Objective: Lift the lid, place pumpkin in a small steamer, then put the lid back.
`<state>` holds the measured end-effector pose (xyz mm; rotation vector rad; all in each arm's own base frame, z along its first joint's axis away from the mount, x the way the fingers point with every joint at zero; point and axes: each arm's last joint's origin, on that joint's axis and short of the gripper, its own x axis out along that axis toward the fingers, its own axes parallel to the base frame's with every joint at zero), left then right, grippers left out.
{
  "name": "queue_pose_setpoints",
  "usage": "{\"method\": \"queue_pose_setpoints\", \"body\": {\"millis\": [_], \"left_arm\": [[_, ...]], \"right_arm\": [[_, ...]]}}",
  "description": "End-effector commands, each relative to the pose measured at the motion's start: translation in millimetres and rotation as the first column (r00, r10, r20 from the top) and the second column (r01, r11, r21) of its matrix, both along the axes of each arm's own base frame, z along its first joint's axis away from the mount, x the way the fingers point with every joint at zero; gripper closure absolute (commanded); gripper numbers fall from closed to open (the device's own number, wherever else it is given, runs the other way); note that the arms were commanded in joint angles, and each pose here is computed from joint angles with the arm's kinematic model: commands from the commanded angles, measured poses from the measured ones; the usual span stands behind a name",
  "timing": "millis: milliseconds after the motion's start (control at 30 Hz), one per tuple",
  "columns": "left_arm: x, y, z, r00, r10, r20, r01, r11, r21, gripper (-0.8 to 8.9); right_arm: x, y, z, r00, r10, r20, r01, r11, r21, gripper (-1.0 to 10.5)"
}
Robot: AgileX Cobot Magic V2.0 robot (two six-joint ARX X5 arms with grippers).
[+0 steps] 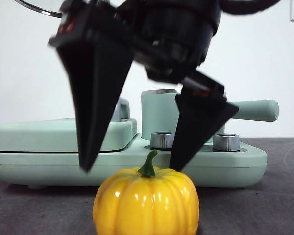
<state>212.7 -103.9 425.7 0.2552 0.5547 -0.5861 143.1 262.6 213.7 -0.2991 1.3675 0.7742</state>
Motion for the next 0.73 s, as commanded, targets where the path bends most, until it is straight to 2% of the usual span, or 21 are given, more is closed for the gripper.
{"method": "queue_pose_setpoints", "body": {"millis": [33, 400, 600, 733], "left_arm": [[0.2, -0.8, 9.5, 0.999, -0.010, 0.049, 0.011, 1.000, -0.020, 7.98], [0.2, -0.8, 9.5, 0.999, -0.010, 0.049, 0.011, 1.000, -0.020, 7.98], [0.1, -0.8, 9.4, 0.999, -0.010, 0.049, 0.011, 1.000, -0.020, 7.98], [0.2, -0.8, 9.5, 0.999, -0.010, 0.050, 0.011, 1.000, -0.020, 7.98]], "right_arm": [[-1.9, 10.6, -8.3, 1.000, 0.005, 0.009, -0.005, 0.999, -0.032, 3.5], [-0.1, 19.6, -36.5, 1.000, 0.014, -0.024, -0.017, 0.993, -0.120, 3.5], [0.2, 19.8, -37.8, 1.000, 0.013, -0.021, -0.015, 0.992, -0.126, 5.3], [1.7, 20.0, -34.1, 1.000, 0.009, -0.026, -0.012, 0.991, -0.130, 5.4]]}}
